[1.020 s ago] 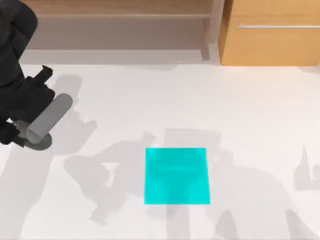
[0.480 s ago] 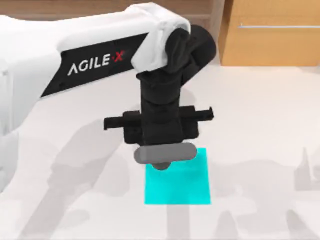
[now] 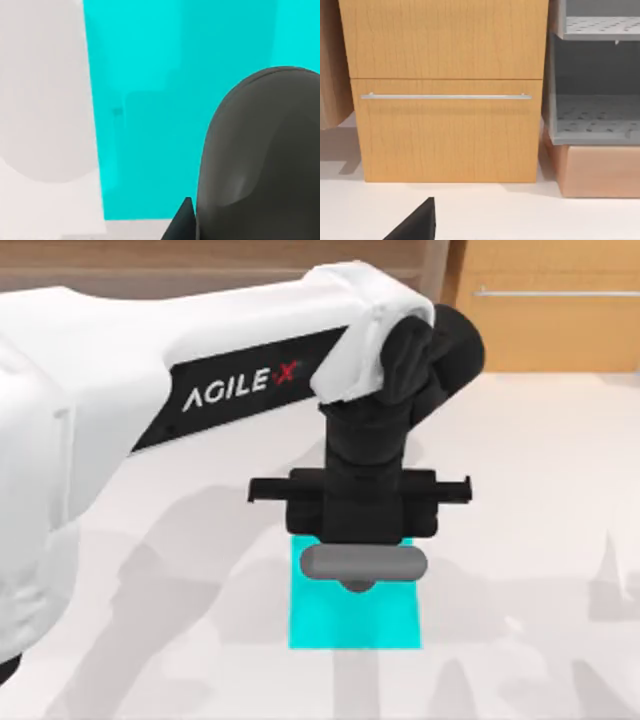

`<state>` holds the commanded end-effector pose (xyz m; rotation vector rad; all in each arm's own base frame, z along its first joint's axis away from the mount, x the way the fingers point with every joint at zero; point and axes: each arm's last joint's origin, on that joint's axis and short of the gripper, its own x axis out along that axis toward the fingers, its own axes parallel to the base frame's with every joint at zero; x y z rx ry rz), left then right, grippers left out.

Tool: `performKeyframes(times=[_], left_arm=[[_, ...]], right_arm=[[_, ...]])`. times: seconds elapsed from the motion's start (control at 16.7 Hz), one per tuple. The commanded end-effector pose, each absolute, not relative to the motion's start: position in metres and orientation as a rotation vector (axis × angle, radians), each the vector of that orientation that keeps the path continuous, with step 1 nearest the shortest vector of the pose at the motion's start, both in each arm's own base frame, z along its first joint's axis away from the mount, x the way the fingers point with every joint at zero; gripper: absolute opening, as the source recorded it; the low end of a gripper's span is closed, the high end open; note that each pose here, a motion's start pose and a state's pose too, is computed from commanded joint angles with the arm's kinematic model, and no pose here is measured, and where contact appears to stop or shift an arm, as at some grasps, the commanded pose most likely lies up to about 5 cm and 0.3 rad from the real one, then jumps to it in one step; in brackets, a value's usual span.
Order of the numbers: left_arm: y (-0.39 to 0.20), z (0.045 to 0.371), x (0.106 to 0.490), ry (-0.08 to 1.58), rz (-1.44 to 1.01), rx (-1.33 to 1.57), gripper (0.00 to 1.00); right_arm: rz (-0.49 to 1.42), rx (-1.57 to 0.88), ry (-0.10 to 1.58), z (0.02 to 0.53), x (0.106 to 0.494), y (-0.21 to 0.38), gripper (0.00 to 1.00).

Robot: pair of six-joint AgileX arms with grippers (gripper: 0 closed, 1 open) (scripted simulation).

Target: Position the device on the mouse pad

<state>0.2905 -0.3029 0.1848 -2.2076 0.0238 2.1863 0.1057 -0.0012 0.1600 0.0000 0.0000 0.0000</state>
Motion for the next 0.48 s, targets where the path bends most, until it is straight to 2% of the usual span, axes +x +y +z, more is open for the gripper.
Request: performKeyframes(times=[0.48], left_arm=[[-0.267, 0.17, 0.324, -0.043, 2.229, -2.226, 0.0]], right_arm=[[0.0, 0.0, 0.0, 0.16, 0.106, -0.001, 1.0]])
